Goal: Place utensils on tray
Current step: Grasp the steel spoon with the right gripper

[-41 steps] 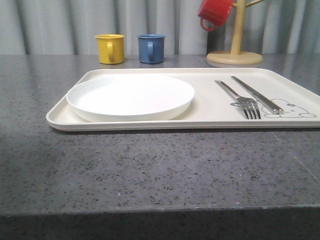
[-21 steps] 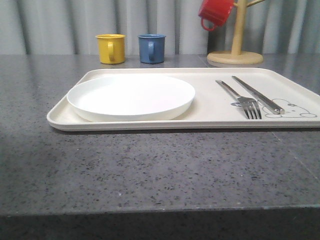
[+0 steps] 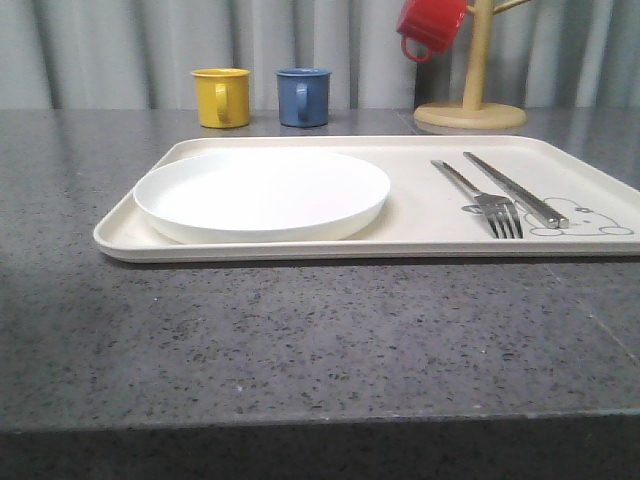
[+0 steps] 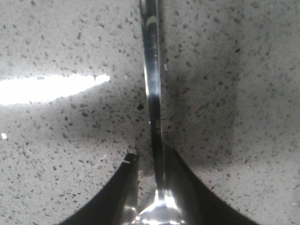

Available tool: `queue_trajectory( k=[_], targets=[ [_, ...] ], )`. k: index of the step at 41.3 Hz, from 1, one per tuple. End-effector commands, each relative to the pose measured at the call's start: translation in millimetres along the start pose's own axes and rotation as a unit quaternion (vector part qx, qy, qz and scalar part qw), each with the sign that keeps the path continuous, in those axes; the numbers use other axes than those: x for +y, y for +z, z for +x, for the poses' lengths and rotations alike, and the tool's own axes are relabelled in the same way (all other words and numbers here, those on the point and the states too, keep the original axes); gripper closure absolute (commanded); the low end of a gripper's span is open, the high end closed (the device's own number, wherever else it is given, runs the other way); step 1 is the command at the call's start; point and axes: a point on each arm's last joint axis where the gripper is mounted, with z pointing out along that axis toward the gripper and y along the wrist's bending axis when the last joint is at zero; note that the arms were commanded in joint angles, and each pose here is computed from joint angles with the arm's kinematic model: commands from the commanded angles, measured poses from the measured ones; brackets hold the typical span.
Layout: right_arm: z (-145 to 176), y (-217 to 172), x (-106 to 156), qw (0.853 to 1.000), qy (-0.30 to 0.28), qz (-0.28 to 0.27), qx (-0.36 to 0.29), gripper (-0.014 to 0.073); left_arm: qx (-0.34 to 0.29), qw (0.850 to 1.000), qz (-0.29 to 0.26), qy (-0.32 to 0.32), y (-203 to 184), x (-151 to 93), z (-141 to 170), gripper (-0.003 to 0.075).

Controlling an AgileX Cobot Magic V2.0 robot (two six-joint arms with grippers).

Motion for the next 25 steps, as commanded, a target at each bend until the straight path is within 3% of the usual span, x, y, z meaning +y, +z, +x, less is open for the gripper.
queue_trajectory(
  k=[1, 6, 13, 20, 25],
  targets=[
    [0.0, -17.0, -2.6, 0.999, -0.004, 0.008, -0.032, 0.0423, -0.056, 0.998, 0.002, -0.005, -6.3, 0.3, -15.0, 0.0312],
    [-0.3, -15.1, -2.6, 1.000, -0.004, 0.007, -0.028, 0.0449, -0.056, 0.998, 0.002, -0.005, -6.3, 0.3, -15.0, 0.0312],
    [-0.5, -15.3, -2.7, 1.000, -0.003, 0.007, -0.029, 0.0592, -0.056, 0.998, 0.002, -0.005, -6.3, 0.3, -15.0, 0.0312],
    [-1.6, -28.9, 6.9, 0.998, 0.002, -0.023, -0.051, 0.0601, -0.056, 0.998, 0.002, -0.005, -6.3, 0.3, -15.0, 0.0312],
    [-0.8, -54.2, 33.6, 0.995, -0.016, -0.065, -0.074, 0.0601, -0.056, 0.998, 0.002, -0.005, -6.3, 0.3, -15.0, 0.0312]
  ],
)
